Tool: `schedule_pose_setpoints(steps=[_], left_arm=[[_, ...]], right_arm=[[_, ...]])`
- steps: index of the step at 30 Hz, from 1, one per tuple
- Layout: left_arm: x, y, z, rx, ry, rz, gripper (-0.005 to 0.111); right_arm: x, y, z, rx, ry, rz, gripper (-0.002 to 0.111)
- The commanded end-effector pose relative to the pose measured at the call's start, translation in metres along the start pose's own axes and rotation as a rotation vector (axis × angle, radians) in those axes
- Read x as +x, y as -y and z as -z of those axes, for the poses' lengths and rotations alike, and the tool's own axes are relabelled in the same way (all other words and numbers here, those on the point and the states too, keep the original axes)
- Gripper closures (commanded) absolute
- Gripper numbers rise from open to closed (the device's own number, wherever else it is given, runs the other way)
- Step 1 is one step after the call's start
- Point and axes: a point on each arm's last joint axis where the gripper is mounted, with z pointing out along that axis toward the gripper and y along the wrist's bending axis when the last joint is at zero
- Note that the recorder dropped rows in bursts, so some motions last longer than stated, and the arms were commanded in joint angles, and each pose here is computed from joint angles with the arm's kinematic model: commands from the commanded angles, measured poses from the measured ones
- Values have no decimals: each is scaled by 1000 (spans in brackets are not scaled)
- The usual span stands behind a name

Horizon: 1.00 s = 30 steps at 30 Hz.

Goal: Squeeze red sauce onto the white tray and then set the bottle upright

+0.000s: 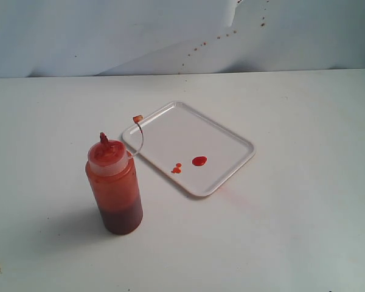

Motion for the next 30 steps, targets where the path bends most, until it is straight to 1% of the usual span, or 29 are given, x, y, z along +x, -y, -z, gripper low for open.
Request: schedule_pose_setpoints(steps=[1,4,6,9,10,11,13,14,16,18,19,25,30], left_arm=[[1,0,0,0,4,4,107],[1,0,0,0,4,4,107],[1,0,0,0,4,4,107],[1,0,0,0,4,4,107],[1,0,0,0,4,4,107],[1,0,0,0,4,4,107],[1,0,0,0,4,3,107],[1,0,0,0,4,3,107],[1,0,0,0,4,3,107],[1,0,0,0,4,3,107],[1,0,0,0,4,3,107],[1,0,0,0,4,3,107],[1,0,0,0,4,3,107]], right_arm=[[3,-2,0,-14,-14,37,108],[5,-3,0,-33,-32,40,108],[10,-2,1,-18,-92,39,108],[19,8,2,95,-186,-13,108],[20,12,3,139,-200,-20,108],[22,18,5,203,-221,4,108],[23,23,6,265,-225,-6,108],[25,24,6,275,-232,2,108],[35,24,5,273,-231,16,108],[48,22,3,254,-197,2,108],[51,21,2,243,-149,-2,108],[54,22,3,248,-191,7,108],[58,21,5,218,-235,93,108]])
